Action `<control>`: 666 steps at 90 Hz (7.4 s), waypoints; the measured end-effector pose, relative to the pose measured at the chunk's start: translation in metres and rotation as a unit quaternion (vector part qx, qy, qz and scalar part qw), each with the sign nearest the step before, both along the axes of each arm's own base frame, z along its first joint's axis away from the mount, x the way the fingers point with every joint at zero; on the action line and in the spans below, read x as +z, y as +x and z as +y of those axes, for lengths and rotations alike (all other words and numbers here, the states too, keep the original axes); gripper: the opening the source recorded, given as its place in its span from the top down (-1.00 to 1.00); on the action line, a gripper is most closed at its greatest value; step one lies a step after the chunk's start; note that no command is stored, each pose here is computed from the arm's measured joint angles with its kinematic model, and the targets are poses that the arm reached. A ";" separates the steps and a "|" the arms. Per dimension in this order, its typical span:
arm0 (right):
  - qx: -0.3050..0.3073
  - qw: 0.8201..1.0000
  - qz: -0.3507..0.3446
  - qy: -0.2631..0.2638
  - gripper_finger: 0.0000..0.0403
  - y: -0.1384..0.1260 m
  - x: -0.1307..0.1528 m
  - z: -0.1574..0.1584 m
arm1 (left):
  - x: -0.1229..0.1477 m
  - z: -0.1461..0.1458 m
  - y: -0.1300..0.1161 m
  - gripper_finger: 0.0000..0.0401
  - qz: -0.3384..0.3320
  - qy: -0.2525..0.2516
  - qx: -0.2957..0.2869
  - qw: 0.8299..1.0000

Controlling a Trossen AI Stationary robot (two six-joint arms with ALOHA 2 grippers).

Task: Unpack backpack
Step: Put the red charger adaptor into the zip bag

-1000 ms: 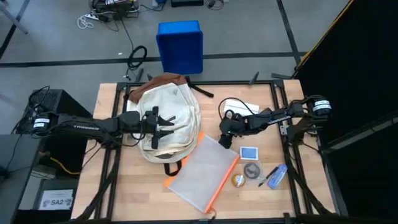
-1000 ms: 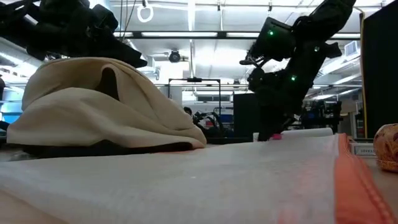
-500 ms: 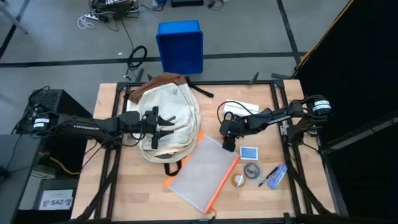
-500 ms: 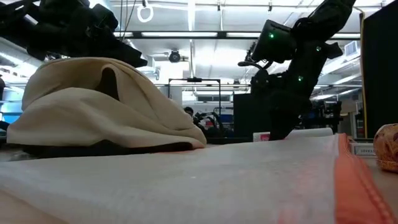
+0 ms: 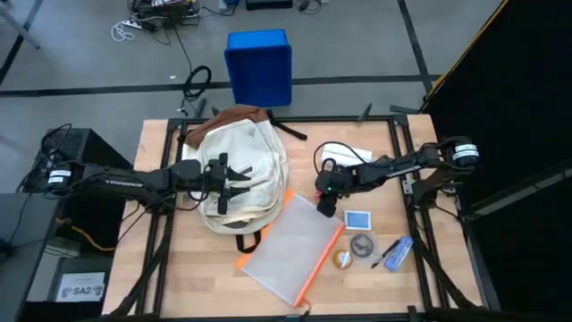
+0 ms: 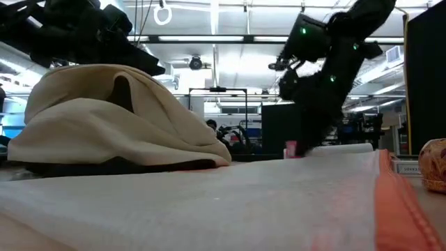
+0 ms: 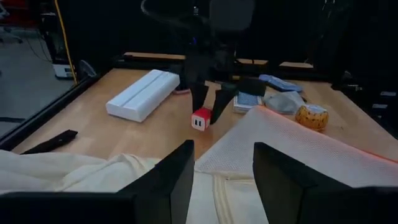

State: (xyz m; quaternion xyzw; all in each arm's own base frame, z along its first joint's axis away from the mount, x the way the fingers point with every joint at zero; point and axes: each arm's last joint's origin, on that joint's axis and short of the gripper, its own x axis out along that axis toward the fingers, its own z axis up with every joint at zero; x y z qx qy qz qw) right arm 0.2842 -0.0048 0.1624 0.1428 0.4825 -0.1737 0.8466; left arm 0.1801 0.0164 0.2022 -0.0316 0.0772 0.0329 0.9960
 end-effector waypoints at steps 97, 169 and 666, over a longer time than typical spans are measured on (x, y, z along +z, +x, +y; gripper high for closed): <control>0.038 0.957 0.018 0.287 0.43 -0.001 -0.027 0.184 | 0.002 0.000 0.000 0.33 -0.015 -0.015 -0.001 1.000; 0.007 0.969 0.182 0.164 0.43 0.007 0.006 0.151 | 0.004 -0.016 0.000 0.33 -0.022 -0.030 -0.140 0.989; 0.178 0.979 -0.037 0.088 0.43 0.068 -0.020 0.158 | -0.055 -0.165 0.175 -0.22 0.322 -0.001 -0.077 0.944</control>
